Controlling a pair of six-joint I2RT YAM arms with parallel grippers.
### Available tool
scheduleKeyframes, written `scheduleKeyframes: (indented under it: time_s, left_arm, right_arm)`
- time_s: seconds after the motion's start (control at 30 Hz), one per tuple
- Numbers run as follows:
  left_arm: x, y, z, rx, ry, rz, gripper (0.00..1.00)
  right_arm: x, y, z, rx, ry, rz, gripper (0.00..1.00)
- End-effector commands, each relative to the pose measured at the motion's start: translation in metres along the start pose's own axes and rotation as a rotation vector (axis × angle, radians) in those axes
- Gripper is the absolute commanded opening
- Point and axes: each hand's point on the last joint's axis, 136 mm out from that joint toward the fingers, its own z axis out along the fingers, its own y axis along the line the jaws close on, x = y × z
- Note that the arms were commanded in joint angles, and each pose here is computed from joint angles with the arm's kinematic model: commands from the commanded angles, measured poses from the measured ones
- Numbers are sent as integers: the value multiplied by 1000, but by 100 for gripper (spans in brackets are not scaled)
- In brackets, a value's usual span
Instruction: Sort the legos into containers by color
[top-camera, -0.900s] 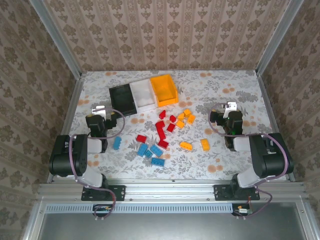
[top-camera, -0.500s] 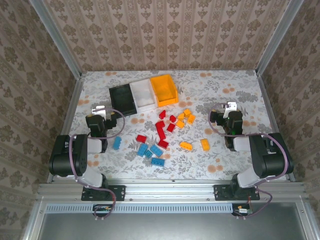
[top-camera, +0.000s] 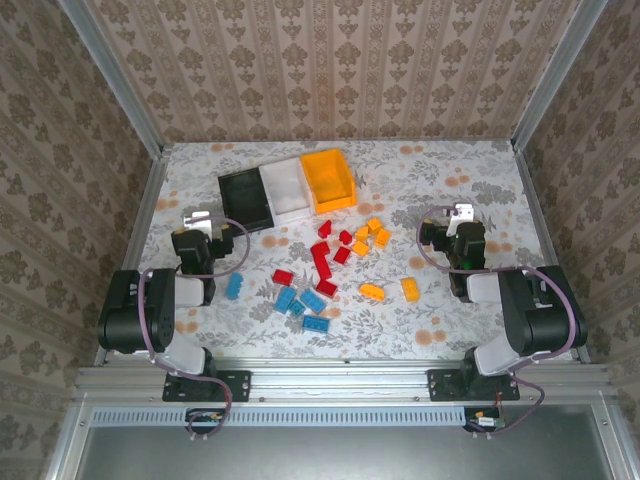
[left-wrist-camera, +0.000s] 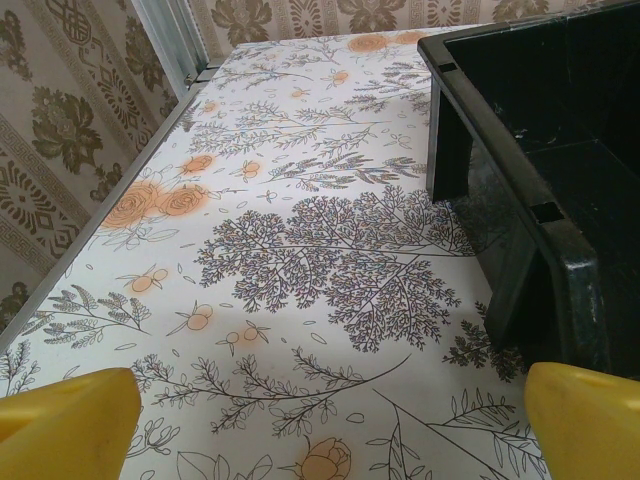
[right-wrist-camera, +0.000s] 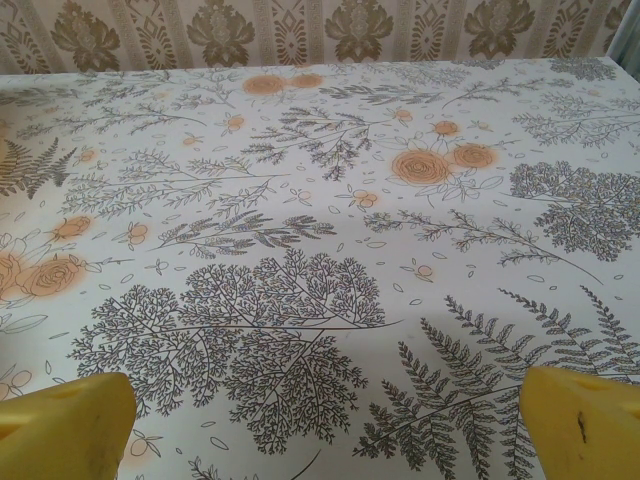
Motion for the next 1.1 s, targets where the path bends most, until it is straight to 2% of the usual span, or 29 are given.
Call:
scheduleKeyframes:
  time_s: [0.0, 0.67, 0.83, 0.93, 1.07]
  left_arm:
    - [-10, 1, 2, -8, -23, -9, 100]
    - [-10, 1, 2, -8, -23, -9, 100]
    - [-31, 12, -6, -52, 10, -20, 100]
    - [-47, 19, -18, -79, -8, -29, 100]
    - [-73, 35, -40, -142, -11, -168, 100]
  right_arm:
    - [-2, 2, 3, -10, -2, -11, 100]
    - [-3, 3, 2, -13, -5, -11, 100]
    - [-18, 0, -4, 4, -3, -10, 100]
    - [-26, -8, -7, 57, 36, 3, 100]
    - [-57, -16, -21, 102, 28, 84, 100]
